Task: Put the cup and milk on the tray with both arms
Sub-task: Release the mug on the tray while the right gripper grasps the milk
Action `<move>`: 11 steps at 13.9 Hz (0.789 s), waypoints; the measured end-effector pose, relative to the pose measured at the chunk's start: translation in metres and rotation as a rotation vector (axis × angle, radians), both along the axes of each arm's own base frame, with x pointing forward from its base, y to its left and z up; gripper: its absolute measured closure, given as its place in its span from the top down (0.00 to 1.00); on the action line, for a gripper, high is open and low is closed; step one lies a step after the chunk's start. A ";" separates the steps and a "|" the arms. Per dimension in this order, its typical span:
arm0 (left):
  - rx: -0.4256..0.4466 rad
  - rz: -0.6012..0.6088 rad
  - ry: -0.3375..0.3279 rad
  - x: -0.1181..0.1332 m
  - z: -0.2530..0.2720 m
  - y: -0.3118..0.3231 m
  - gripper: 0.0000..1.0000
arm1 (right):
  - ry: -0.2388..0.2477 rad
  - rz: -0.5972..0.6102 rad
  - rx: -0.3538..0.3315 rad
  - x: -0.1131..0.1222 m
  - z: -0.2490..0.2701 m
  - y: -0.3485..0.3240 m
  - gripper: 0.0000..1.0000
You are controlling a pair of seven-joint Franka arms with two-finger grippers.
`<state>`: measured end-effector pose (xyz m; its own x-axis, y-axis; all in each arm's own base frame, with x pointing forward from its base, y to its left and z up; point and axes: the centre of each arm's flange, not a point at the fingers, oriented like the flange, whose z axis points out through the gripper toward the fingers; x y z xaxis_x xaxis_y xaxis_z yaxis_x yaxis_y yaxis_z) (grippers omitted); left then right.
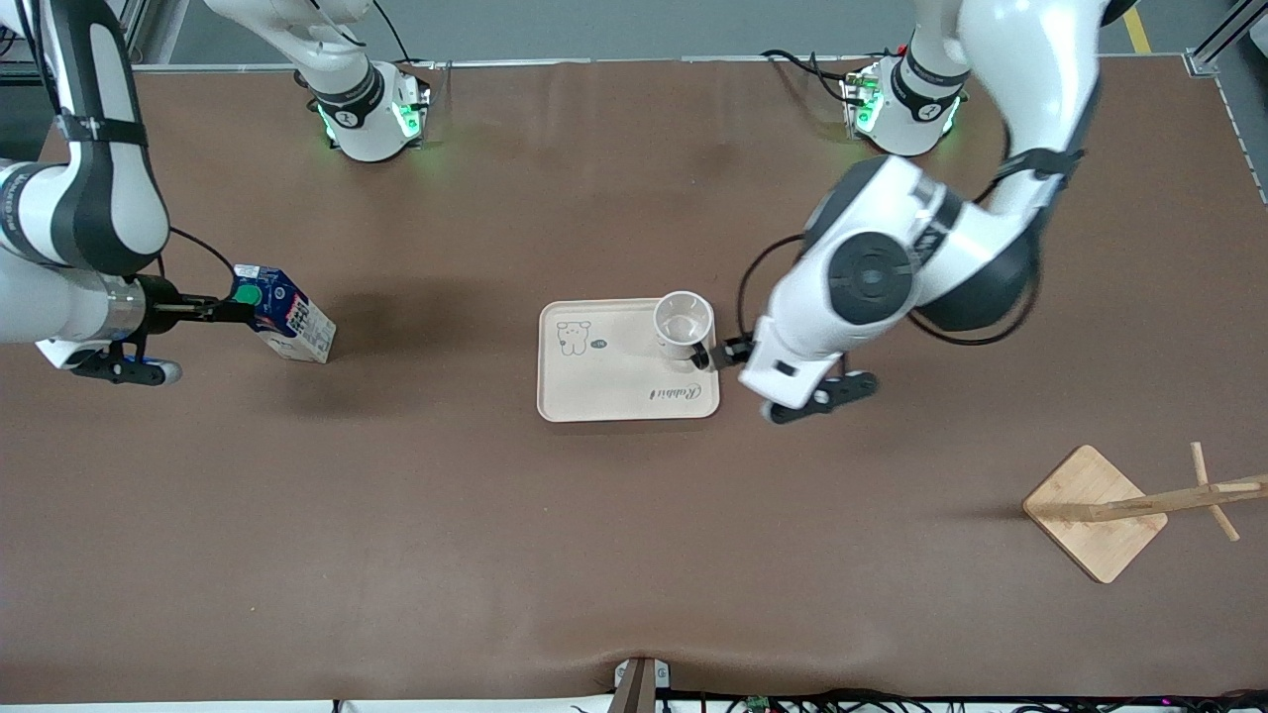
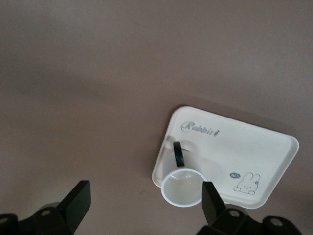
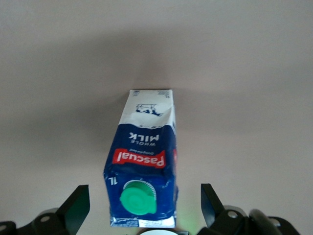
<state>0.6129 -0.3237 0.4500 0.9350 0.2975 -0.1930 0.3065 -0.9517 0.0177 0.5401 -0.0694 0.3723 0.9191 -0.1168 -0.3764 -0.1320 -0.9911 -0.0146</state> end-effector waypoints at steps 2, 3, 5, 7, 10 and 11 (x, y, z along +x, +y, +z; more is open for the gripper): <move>0.023 -0.025 -0.034 0.016 0.010 0.040 1.00 | -0.006 0.013 0.001 -0.008 -0.007 0.008 1.00; 0.052 -0.041 -0.047 0.023 0.013 0.060 1.00 | -0.007 0.016 0.001 -0.011 -0.011 0.010 1.00; 0.116 -0.055 -0.055 0.030 0.018 0.091 1.00 | -0.003 0.031 -0.007 -0.014 -0.017 0.014 1.00; 0.178 -0.071 -0.076 0.034 0.026 0.114 1.00 | 0.002 0.040 -0.013 -0.015 -0.019 0.017 1.00; 0.219 -0.120 -0.120 0.035 0.051 0.138 1.00 | 0.001 0.057 -0.024 -0.019 -0.026 0.016 1.00; 0.221 -0.117 -0.129 0.037 0.060 0.156 1.00 | 0.001 0.069 -0.035 -0.019 -0.028 0.016 1.00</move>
